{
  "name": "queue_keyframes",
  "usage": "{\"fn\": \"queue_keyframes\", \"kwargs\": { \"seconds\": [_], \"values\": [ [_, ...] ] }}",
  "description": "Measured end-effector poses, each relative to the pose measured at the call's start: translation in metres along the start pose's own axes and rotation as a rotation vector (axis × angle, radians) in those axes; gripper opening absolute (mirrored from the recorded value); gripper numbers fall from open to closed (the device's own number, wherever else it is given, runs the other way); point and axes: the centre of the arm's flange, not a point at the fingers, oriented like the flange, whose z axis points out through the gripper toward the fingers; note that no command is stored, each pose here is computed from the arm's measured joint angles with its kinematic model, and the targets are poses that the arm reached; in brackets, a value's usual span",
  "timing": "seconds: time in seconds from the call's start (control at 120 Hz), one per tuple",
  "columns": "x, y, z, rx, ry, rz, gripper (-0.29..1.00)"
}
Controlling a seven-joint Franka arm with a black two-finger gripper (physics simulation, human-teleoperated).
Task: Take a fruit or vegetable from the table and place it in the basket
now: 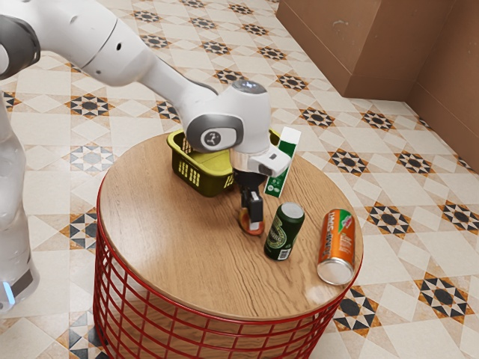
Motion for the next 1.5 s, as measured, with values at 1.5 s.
{"fn": "queue_keyframes", "kwargs": {
  "seconds": [1.5],
  "values": [
    [0.031, 0.004, -0.04, 0.021, 0.125, -0.008, 0.57]
  ]
}}
